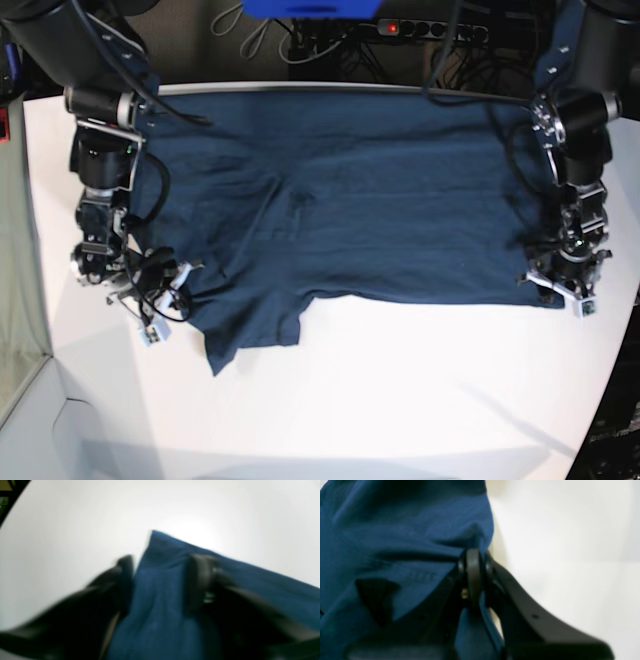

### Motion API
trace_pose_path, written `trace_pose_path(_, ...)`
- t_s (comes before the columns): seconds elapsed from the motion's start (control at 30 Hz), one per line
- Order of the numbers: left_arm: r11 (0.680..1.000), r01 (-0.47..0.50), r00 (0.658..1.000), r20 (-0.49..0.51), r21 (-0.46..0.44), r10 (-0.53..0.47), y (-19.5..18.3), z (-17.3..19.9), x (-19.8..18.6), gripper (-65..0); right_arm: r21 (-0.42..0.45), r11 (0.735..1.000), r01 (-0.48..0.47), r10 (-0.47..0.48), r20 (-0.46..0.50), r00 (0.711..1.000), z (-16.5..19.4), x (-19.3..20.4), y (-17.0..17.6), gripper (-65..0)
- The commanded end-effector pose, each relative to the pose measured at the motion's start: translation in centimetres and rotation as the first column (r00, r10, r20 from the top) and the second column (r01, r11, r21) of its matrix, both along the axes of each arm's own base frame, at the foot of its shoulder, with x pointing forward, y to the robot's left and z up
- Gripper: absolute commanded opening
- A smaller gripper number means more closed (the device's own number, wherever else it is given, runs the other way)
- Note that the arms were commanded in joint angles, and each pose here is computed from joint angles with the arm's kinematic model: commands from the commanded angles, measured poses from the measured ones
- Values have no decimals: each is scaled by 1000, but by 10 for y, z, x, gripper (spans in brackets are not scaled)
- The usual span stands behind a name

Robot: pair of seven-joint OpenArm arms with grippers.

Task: Layout the t-shirt on the table in an organized manner, then fold the t-shirt properly
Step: 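Grasp the shirt hem corners with both grippers, then fold the hem with both grippers over toward the collar edge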

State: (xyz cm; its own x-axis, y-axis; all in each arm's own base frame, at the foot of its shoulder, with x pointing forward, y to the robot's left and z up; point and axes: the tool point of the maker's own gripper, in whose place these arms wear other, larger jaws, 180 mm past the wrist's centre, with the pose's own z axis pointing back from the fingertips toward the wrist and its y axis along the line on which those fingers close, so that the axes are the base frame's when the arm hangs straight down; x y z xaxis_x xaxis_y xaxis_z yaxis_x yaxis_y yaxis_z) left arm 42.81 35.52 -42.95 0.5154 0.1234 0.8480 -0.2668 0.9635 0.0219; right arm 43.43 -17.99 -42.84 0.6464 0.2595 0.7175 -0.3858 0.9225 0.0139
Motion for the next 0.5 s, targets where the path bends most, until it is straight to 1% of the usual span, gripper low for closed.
trace_pose_path(0.0,1000,-4,1000,-26,22,4,7,2,0,-469,-47,999,-6,4,-35,999,-2,-2,-8,-650)
trace_pose_path(0.07,1000,-4,1000,-26,22,4,7,2,0,-607,-47,999,-6,4,-35,999,-2,-2,-8,-650)
trace_pose_path(0.1,1000,-4,1000,-24,22,5,7,3,1,-650,-47,999,-6,4,-35,999,-2,-2,-8,-650)
trace_pose_path(0.13,1000,-4,1000,-21,23,5,8,4,1,-650,-47,999,-6,4,-34,999,-2,-2,-8,-650)
trace_pose_path(0.17,1000,-6,1000,-18,22,6,8,5,2,-632,-47,999,-6,4,-34,999,-2,-2,-8,-650)
trace_pose_path(0.23,1000,-9,1000,-13,19,9,8,6,2,-650,-49,999,-4,3,-26,1000,1,0,-9,-650)
trace_pose_path(0.27,1000,-10,1000,0,24,10,9,11,5,-649,-46,999,2,-2,-11,1000,5,3,-10,-650)
trace_pose_path(0.33,999,-3,999,50,50,1,11,31,16,-647,-41,999,9,-7,42,999,22,11,-10,-650)
trace_pose_path(0.4,998,11,994,105,64,-18,1,51,29,-647,-27,999,19,-16,87,996,36,16,-10,-650)
trace_pose_path(0.47,997,15,995,101,76,-23,0,57,29,-647,-35,999,23,-18,138,990,52,20,-13,-650)
